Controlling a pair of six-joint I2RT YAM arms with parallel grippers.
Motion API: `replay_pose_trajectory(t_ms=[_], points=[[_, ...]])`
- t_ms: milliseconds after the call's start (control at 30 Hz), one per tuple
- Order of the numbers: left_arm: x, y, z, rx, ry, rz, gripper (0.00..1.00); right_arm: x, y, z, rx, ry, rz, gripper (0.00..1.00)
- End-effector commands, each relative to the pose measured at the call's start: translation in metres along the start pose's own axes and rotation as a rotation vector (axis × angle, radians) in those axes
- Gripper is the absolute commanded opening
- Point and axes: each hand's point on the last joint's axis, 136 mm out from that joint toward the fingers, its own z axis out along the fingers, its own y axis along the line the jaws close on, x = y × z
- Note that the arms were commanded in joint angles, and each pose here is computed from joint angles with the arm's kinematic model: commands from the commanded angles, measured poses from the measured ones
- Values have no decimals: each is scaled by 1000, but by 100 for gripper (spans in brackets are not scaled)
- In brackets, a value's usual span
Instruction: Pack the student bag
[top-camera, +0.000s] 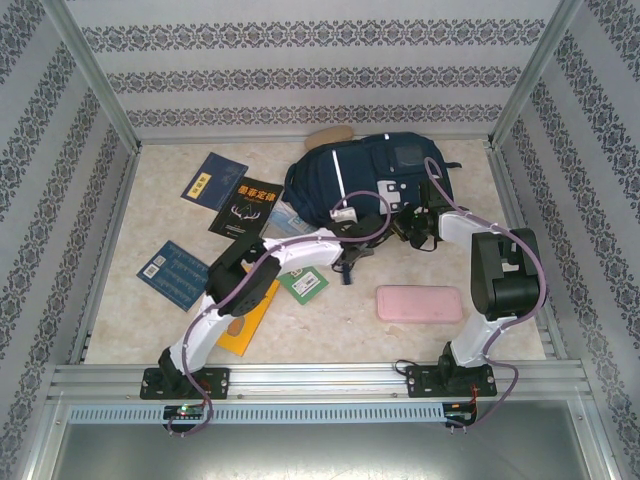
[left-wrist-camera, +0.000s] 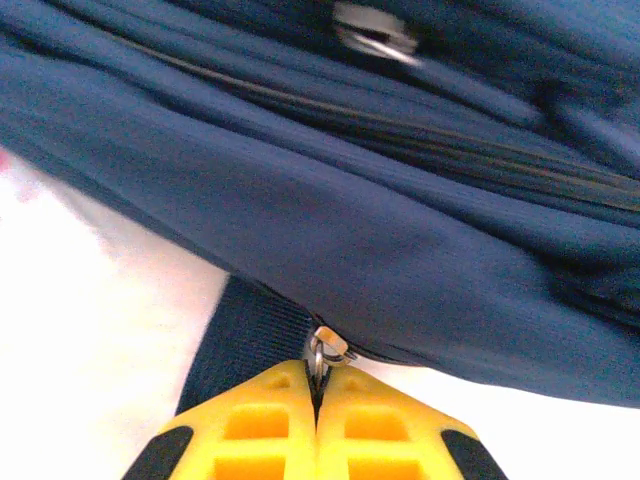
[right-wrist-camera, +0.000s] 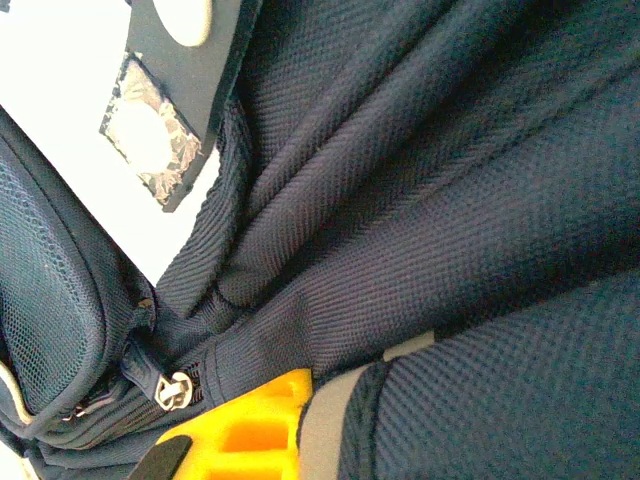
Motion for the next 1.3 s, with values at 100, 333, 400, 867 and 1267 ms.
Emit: replay_pose_trajectory(t_ms=[100, 333, 400, 867, 1267], points=[[-12, 87, -21, -182, 19, 13, 0, -14, 5, -22, -30, -40, -36, 0], [-26, 134, -25, -210, 59, 15, 0, -19, -5, -25, -20, -53, -30, 0], [-29, 124, -26, -142, 78, 50, 0, -19, -5, -25, -21, -53, -33, 0], [-40, 137, -18, -163, 140, 190, 0, -30, -16, -33, 13, -90, -44, 0], [-48, 126, -18, -5, 210, 317, 0, -51, -26, -44, 55, -152, -48, 0]])
